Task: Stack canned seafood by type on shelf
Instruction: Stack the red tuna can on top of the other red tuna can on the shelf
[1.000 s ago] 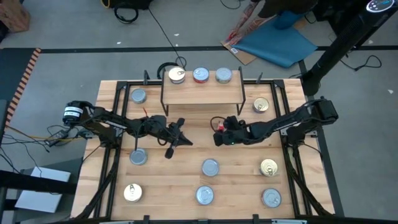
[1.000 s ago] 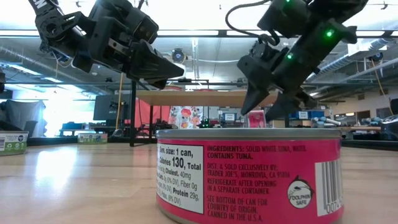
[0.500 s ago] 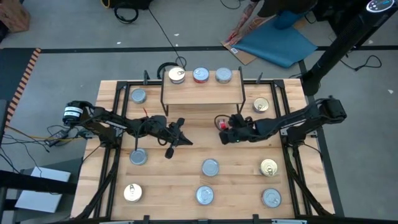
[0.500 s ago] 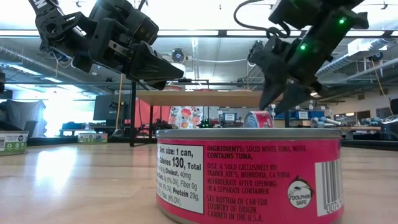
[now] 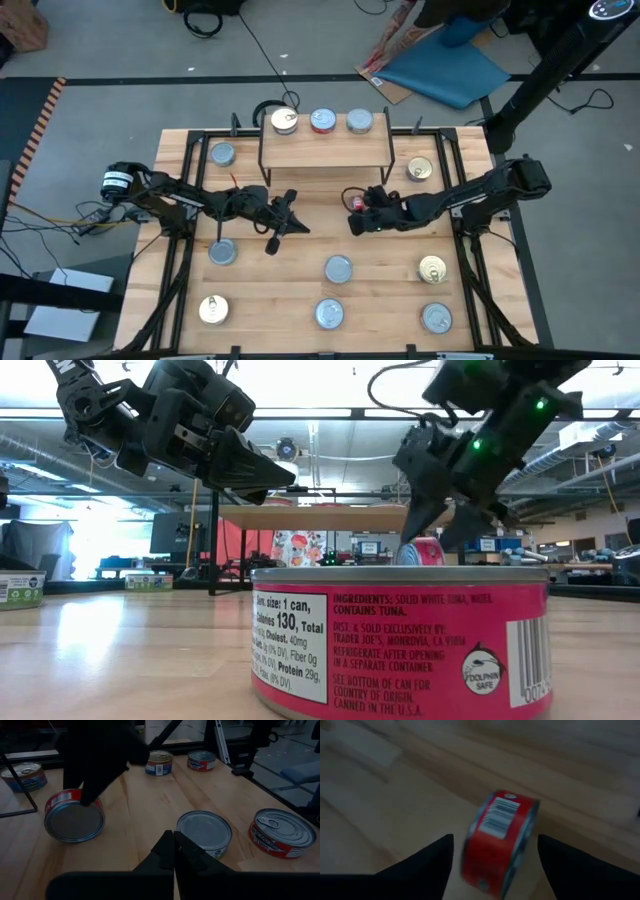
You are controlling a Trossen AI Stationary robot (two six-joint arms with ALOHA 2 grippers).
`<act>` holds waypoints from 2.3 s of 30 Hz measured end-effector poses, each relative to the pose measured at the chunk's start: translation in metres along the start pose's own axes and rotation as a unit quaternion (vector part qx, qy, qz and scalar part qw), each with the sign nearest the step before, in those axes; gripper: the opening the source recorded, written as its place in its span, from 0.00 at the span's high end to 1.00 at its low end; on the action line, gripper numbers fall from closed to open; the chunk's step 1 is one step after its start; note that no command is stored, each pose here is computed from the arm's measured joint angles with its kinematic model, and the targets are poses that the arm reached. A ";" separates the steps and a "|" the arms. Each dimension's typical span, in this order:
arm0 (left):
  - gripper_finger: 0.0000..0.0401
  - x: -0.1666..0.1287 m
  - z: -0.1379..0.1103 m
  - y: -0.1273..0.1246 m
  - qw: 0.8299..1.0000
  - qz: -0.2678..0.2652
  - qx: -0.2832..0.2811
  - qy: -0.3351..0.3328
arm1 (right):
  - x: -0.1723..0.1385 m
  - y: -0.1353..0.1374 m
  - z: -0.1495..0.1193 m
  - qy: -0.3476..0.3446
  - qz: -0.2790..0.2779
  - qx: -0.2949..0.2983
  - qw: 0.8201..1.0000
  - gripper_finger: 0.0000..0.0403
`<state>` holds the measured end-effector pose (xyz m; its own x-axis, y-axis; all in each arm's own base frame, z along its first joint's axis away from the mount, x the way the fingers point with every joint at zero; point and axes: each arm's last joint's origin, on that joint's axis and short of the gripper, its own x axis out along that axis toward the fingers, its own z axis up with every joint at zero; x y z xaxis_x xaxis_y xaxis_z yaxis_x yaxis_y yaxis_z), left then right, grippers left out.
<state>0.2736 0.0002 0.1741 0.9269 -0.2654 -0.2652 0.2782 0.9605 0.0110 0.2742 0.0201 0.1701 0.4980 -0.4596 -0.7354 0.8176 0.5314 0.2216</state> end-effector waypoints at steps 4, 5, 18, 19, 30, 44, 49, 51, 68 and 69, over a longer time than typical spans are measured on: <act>1.00 0.000 0.000 0.000 1.000 0.000 0.000 0.000 | 0.009 -0.001 -0.003 0.006 -0.016 -0.007 1.000 0.23; 1.00 0.000 0.000 0.000 1.000 0.000 0.000 0.000 | 0.009 -0.002 -0.003 0.007 -0.017 -0.009 1.000 0.24; 1.00 0.000 0.005 0.001 1.000 0.011 0.012 -0.023 | 0.005 0.003 0.000 0.026 0.005 -0.106 0.994 0.65; 1.00 0.000 0.005 0.001 0.999 0.014 0.017 -0.025 | 0.002 0.007 0.003 0.025 0.014 -0.127 0.991 0.65; 1.00 -0.002 0.009 0.005 0.998 -0.010 0.026 -0.050 | -0.063 0.068 0.078 -0.086 0.025 -0.386 0.918 0.65; 1.00 -0.002 0.012 0.003 0.997 -0.041 0.023 -0.068 | -0.038 0.049 0.178 -0.198 -0.120 -0.596 0.769 0.65; 1.00 -0.002 0.013 0.003 0.997 -0.040 0.023 -0.069 | -0.007 0.033 0.200 -0.195 -0.145 -0.630 0.738 0.65; 1.00 -0.002 0.013 0.003 0.996 -0.040 0.024 -0.070 | 0.008 0.026 0.205 -0.179 -0.147 -0.645 0.729 0.65; 1.00 -0.002 0.013 0.003 0.997 -0.040 0.023 -0.069 | 0.054 0.008 0.237 -0.133 -0.164 -0.665 0.717 0.65; 1.00 -0.002 0.013 0.003 0.997 -0.040 0.023 -0.069 | 0.054 0.007 0.237 -0.131 -0.162 -0.665 0.717 0.65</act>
<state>0.2753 0.0026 0.1871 0.9263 -0.3532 -0.1315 0.3610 0.9317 0.0398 0.3753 -0.1703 0.2835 0.5241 -0.7378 -0.4254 -0.0095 0.4944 -0.8692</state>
